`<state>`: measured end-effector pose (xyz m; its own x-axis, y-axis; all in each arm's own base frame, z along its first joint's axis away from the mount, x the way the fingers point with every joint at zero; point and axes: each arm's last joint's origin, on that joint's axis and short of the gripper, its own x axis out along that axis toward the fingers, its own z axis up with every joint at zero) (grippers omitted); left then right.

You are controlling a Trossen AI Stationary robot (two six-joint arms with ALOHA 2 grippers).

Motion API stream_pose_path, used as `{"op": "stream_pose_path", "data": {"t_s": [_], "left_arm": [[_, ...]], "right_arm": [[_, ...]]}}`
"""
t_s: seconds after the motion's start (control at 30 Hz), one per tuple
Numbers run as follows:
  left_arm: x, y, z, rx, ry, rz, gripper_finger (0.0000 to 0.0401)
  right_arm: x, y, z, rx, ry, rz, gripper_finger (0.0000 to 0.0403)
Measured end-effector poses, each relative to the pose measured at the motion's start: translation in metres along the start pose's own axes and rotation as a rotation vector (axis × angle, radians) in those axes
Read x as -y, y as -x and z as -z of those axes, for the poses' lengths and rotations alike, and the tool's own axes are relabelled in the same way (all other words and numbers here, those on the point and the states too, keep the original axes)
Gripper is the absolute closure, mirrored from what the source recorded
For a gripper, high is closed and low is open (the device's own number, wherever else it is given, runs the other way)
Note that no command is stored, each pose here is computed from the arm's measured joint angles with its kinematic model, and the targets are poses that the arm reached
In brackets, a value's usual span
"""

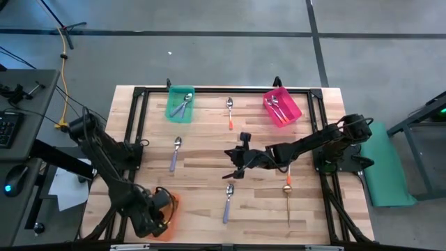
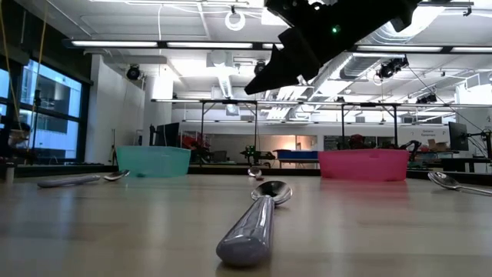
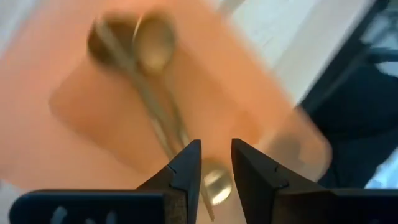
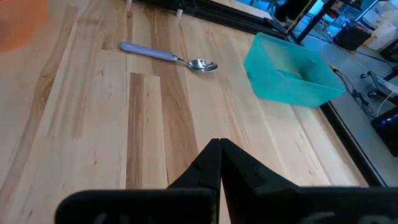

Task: Sort silverware by color (type)
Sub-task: Put the orange spoon into the pink bin

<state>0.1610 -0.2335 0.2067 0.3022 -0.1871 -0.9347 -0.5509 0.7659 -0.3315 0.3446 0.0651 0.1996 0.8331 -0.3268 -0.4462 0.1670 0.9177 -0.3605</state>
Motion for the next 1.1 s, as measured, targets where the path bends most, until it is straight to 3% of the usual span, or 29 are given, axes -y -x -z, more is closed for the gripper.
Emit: {"op": "stream_pose_path", "data": {"t_s": [0.17, 0.4, 0.5, 0.67, 0.8, 1.1], "left_arm": [[-0.002, 0.024, -0.016, 0.202, -0.175, 0.064, 0.0338], [-0.012, 0.024, -0.063, 0.340, -0.407, -0.061, 0.0395], [-0.024, 0.014, -0.085, 0.316, -0.435, -0.110, 0.0398], [-0.048, -0.011, -0.112, 0.252, -0.457, -0.070, 0.0400], [-0.065, -0.028, -0.128, 0.278, -0.448, -0.006, 0.0401], [-0.100, -0.042, -0.156, 0.289, -0.410, 0.027, 0.0401]], "right_arm": [[0.008, -0.006, -0.003, 0.036, -0.020, -0.017, 0.0403], [0.019, -0.031, 0.004, 0.084, -0.063, -0.078, 0.0403], [0.022, -0.038, 0.009, 0.079, -0.052, -0.071, 0.0403], [0.034, -0.043, 0.015, 0.137, -0.038, -0.103, 0.0403], [0.053, -0.044, 0.039, 0.266, -0.115, -0.178, 0.0403], [0.063, -0.027, 0.089, 0.342, -0.236, -0.156, 0.0403]]}}
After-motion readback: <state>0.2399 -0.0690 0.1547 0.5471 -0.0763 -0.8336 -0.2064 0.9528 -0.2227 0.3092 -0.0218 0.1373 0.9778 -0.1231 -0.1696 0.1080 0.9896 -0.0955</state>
